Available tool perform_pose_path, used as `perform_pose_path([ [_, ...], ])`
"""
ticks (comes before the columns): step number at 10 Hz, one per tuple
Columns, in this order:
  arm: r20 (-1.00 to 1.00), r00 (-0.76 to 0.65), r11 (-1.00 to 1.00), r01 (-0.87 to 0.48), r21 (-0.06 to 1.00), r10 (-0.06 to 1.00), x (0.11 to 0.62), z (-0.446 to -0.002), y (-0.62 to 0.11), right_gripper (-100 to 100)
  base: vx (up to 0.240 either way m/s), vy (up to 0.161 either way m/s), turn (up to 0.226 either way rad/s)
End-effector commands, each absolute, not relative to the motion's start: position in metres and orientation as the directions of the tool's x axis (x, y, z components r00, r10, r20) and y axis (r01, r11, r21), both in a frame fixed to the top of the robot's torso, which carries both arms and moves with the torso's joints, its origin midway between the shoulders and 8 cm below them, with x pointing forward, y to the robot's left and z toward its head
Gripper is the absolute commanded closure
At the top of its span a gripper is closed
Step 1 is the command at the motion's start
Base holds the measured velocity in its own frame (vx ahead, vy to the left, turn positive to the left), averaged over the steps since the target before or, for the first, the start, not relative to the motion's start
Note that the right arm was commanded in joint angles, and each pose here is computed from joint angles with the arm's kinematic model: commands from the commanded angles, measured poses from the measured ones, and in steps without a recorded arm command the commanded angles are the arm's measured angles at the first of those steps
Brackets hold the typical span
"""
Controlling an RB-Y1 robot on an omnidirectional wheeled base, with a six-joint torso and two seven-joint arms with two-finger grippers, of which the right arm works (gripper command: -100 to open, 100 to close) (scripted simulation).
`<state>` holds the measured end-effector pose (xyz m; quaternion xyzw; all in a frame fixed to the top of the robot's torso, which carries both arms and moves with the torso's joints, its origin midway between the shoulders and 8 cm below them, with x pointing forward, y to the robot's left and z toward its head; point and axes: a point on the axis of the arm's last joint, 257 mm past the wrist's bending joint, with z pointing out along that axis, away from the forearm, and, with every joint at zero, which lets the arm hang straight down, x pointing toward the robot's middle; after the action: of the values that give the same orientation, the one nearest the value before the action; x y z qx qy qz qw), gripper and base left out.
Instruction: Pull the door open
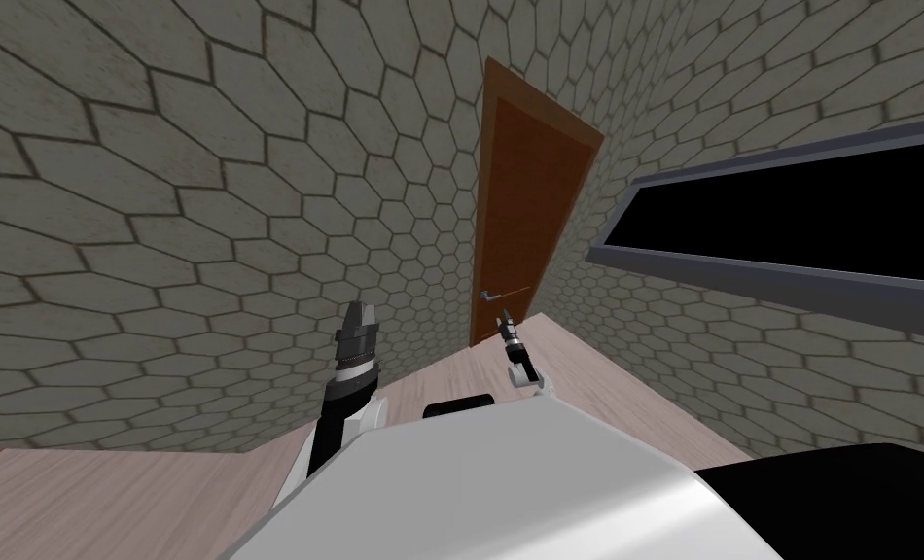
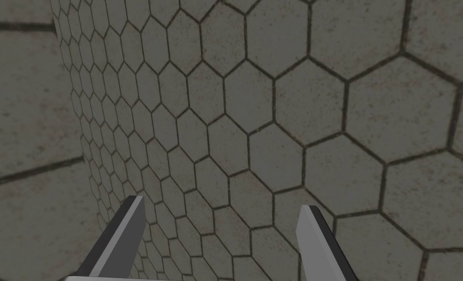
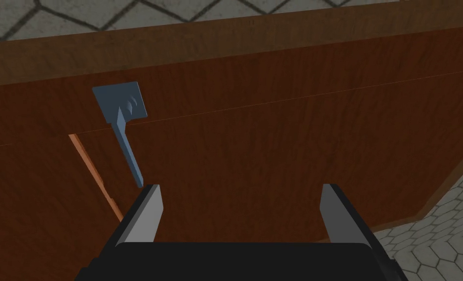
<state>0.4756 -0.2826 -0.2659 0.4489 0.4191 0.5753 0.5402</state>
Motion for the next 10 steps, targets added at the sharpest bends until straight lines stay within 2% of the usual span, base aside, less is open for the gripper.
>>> perform_pose_path([
  [1, 0.062, -0.011, -0.063, -0.228, 0.972, 0.998, 0.476, -0.275, -0.284, -100, 0.023, -0.09, 0.07],
  [10, 0.045, -0.003, -0.045, -0.148, 0.988, 0.999, 0.482, -0.322, -0.296, -100, 0.023, -0.09, 0.129],
])
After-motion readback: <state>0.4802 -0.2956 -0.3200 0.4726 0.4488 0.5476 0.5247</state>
